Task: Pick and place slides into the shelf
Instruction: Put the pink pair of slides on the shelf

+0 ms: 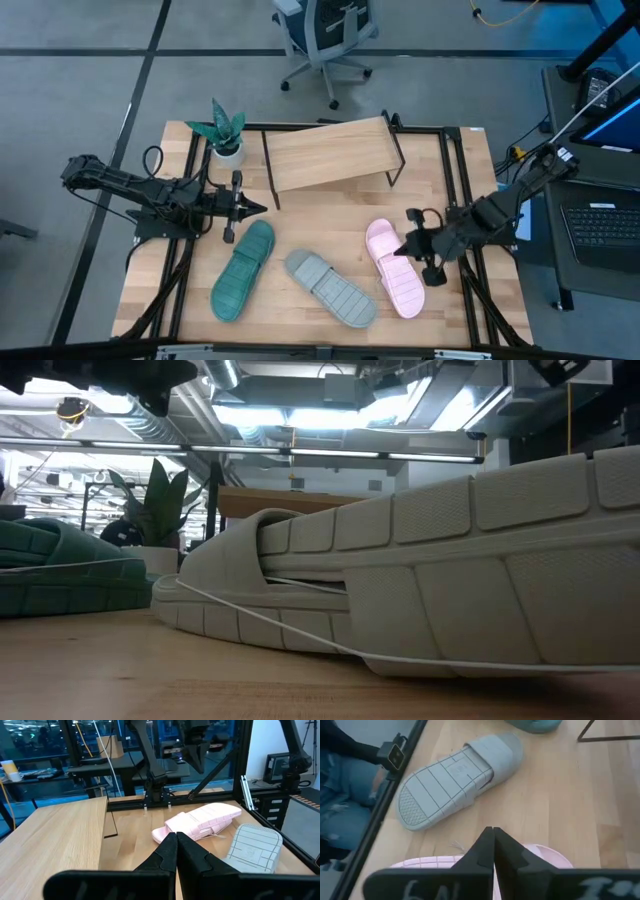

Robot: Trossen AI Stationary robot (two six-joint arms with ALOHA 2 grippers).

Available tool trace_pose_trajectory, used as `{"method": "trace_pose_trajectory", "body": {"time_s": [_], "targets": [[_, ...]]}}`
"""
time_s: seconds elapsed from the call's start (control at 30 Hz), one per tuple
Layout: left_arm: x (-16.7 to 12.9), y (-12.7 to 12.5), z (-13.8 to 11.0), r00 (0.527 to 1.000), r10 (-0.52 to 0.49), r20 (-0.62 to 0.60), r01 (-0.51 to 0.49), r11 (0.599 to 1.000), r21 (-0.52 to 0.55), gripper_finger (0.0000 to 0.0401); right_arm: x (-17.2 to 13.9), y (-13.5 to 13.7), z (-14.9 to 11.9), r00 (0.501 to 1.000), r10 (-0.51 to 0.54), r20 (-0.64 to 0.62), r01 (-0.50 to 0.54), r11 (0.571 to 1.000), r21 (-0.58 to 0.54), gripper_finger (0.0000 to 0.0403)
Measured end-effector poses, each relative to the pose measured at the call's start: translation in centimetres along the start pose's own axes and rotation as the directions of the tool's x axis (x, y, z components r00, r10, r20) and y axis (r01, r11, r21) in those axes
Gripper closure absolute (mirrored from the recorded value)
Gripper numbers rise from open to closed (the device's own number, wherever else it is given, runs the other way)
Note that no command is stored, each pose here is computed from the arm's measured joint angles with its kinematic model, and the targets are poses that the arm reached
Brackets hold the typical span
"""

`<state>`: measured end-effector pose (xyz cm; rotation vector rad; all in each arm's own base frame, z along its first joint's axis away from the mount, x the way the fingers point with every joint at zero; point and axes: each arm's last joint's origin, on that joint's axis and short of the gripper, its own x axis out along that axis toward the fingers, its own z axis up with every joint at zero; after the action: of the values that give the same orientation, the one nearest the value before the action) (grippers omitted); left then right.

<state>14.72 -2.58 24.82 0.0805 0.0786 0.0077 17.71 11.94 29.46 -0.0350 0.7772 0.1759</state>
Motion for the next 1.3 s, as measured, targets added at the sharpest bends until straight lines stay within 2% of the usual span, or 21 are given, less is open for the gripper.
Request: {"method": "trace_pose_trajectory", "body": {"time_s": [0.17, 0.27, 0.37, 0.6, 0.77, 1.0, 1.3], "targets": [[0.0, 0.0, 0.0, 1.0, 0.0, -0.001, 0.0, 1.0, 0.012, 0.0401, 1.0, 1.3, 0.2, 0.985, -0.13, -0.113, 0.131, 0.991, -0.002, 0.04], [0.0, 0.0, 0.0, 1.0, 0.001, -0.001, -0.001, 1.0, 0.026, 0.0401, 1.4, 1.8, 0.2, 0.954, -0.249, -0.169, 0.244, 0.968, -0.053, 0.0401], [0.0, 0.0, 0.0, 1.0, 0.001, -0.001, -0.001, 1.0, 0.026, 0.0401, 1.8, 2.2, 0.4, 0.929, -0.317, -0.188, 0.305, 0.948, -0.092, 0.0401], [0.0, 0.0, 0.0, 1.0, 0.001, -0.002, -0.001, 1.0, 0.027, 0.0401, 3.0, 3.2, 0.0, 0.91, -0.348, -0.228, 0.35, 0.936, -0.03, 0.0401], [0.0, 0.0, 0.0, 1.0, 0.001, -0.004, -0.001, 1.0, 0.028, 0.0401, 3.9, 4.3, -0.8, 0.89, -0.397, -0.225, 0.397, 0.916, -0.047, 0.0401], [0.0, 0.0, -0.1, 1.0, 0.0, -0.008, 0.0, 1.0, 0.03, 0.0401, 4.7, 4.7, -2.4, 0.813, -0.479, -0.33, 0.493, 0.869, -0.048, 0.0398], [0.0, 0.0, -0.1, 1.0, 0.0, -0.009, 0.0, 1.0, 0.03, 0.0401, 5.7, 4.8, -2.5, 0.798, -0.494, -0.344, 0.474, 0.868, -0.148, 0.0385]]}}
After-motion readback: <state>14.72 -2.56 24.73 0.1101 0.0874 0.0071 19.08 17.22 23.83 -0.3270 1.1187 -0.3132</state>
